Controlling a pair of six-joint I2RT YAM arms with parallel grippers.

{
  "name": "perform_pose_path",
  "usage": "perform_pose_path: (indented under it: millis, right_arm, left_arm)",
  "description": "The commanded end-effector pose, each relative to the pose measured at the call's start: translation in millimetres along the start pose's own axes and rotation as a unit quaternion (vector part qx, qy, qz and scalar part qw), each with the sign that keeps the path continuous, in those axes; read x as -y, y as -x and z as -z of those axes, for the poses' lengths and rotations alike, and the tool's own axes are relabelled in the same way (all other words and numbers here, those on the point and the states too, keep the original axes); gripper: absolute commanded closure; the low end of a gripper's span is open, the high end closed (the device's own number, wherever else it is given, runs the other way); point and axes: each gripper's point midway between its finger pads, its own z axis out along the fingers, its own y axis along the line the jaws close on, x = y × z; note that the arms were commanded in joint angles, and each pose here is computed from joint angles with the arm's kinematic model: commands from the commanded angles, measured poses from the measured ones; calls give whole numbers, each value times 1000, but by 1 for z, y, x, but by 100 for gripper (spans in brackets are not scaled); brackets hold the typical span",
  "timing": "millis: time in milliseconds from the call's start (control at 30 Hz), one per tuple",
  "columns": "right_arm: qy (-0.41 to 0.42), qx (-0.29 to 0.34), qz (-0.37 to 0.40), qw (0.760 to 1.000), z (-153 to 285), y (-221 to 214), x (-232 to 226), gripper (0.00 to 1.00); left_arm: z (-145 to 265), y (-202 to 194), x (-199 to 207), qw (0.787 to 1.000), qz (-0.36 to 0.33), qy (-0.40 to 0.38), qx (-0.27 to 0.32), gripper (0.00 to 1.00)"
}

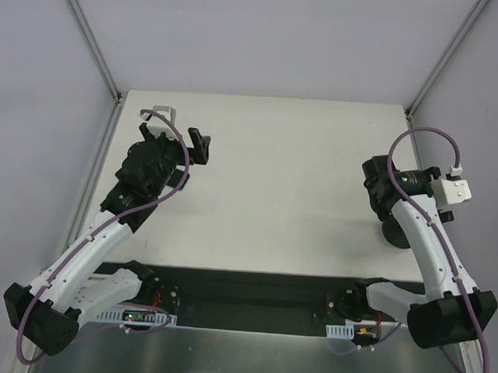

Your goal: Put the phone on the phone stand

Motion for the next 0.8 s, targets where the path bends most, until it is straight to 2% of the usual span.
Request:
perform_pose_path:
  millis: [0, 133, 467, 667, 767]
  right_arm:
    - [-24, 107, 116, 987, -11, 45, 23, 99]
    - [-27, 120, 116, 986, -14, 48, 19, 99]
    - [-17, 146, 132, 980, -18, 46, -31, 100]
    - [-9, 143, 115, 983, -19, 34, -56, 100]
    - [-10, 122, 76, 990, -17, 25, -61, 100]
  left_arm:
    - [-2, 2, 3, 1000, 10, -8, 1, 4]
    - [-5, -3, 4, 1000, 9, -11, -6, 4]
    - [-9, -9, 6, 1000, 8, -15, -17, 5]
    - [-10, -10, 7, 1000, 7, -16, -18, 5]
    - [-11, -10, 7, 1000, 9, -18, -19, 5]
